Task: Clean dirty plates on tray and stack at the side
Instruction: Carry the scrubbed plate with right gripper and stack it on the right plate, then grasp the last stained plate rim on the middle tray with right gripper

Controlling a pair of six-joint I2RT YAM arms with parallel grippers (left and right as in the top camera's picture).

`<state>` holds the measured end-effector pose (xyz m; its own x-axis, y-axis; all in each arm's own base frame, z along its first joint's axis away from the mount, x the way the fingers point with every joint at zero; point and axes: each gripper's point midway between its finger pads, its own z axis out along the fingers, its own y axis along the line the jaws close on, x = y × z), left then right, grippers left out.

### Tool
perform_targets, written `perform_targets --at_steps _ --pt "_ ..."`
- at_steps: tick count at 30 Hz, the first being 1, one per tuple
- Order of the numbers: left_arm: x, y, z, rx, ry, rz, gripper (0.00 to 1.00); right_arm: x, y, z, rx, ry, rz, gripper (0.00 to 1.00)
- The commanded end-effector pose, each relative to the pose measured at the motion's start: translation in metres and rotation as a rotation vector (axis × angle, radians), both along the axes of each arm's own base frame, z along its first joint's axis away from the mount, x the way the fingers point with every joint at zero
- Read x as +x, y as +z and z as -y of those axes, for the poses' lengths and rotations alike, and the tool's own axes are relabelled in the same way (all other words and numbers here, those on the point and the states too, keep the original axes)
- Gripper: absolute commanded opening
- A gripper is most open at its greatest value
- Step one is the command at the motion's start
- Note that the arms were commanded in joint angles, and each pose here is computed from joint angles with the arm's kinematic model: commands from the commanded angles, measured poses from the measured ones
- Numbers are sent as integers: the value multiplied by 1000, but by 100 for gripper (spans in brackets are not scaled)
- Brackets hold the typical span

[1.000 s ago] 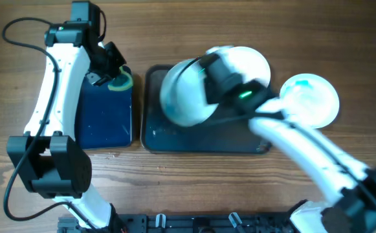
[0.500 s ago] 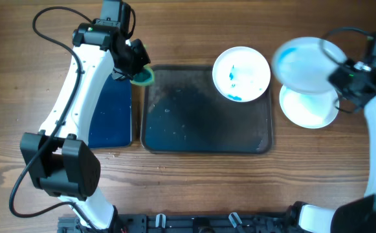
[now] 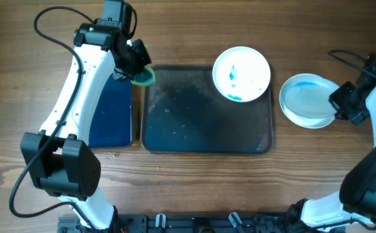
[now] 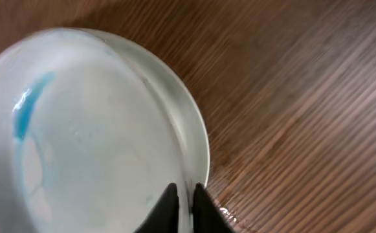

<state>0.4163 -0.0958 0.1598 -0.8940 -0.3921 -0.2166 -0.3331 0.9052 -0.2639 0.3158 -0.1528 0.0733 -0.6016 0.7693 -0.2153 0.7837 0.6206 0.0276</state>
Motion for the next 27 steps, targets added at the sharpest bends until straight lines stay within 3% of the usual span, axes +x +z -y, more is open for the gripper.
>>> perform_targets --at_steps 1,8,14,20,27 --pt "1 8 3 -11 -19 22 4 0 -6 -4 4 37 -23 27" --pt "3 8 3 -12 -20 29 4 28 42 -19 33 200 45 35" --pt "2 8 3 -12 -20 26 4 83 85 -101 118 614 244 58" --pt "1 8 4 -11 -21 21 4 113 51 -163 22 834 193 60" --pt "-2 7 3 -9 -21 9 4 111 -24 -189 82 832 27 55"
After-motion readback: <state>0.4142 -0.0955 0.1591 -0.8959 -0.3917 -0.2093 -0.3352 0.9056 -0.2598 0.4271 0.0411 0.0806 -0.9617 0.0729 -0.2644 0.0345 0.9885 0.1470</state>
